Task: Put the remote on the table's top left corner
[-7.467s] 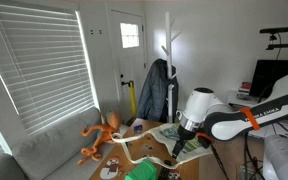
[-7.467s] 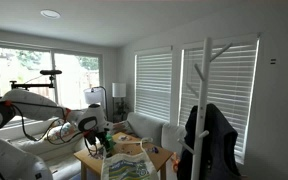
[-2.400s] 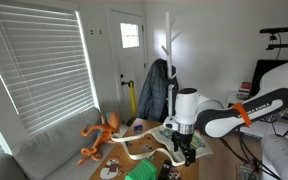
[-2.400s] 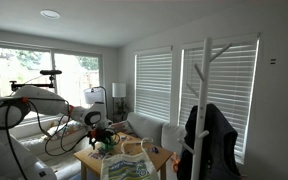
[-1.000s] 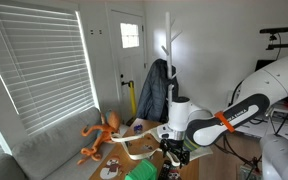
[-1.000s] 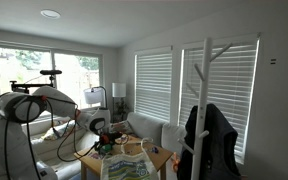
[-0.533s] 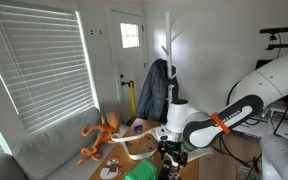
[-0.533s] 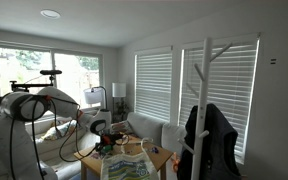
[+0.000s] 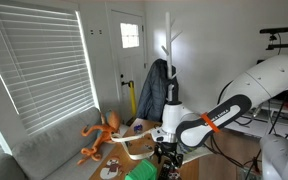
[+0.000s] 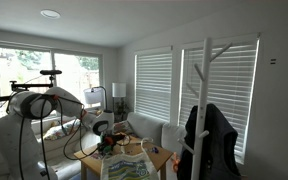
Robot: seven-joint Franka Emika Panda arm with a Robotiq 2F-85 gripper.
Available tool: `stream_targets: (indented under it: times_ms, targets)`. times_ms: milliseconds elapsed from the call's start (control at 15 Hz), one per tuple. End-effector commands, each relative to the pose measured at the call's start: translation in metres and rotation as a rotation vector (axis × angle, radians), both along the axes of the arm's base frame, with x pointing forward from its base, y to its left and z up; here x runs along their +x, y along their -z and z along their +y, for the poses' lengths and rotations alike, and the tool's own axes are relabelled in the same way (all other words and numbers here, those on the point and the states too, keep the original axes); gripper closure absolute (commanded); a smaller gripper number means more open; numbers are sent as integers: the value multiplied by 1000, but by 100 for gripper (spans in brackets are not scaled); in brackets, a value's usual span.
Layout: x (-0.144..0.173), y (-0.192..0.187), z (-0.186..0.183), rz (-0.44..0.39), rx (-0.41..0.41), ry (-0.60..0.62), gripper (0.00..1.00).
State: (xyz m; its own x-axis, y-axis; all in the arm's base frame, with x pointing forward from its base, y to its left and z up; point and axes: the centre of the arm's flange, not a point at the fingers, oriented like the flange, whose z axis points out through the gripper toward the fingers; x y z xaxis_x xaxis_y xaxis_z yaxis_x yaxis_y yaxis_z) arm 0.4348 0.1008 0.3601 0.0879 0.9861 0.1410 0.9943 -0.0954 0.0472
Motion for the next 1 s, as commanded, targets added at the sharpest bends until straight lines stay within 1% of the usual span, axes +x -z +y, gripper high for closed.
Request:
stream_targets:
  times_ms: [0, 67, 333, 400, 467, 533, 600, 667, 800, 867, 933]
  targets:
    - [14, 5, 1, 19, 19, -21, 26]
    - [15, 7, 0, 23, 20, -21, 22]
    - [18, 14, -1, 35, 18, -15, 23]
    - [17, 14, -1, 34, 16, -14, 39]
    - [17, 13, -1, 30, 15, -14, 47]
    - [15, 10, 0, 23, 13, -17, 49]
    - [13, 6, 1, 16, 11, -20, 55]
    - [12, 4, 3, 10, 7, -22, 65]
    - [7, 2, 8, 14, 0, -32, 79]
    - [3, 1, 11, 16, -4, -38, 83]
    - [0, -1, 15, 21, 1, -54, 83]
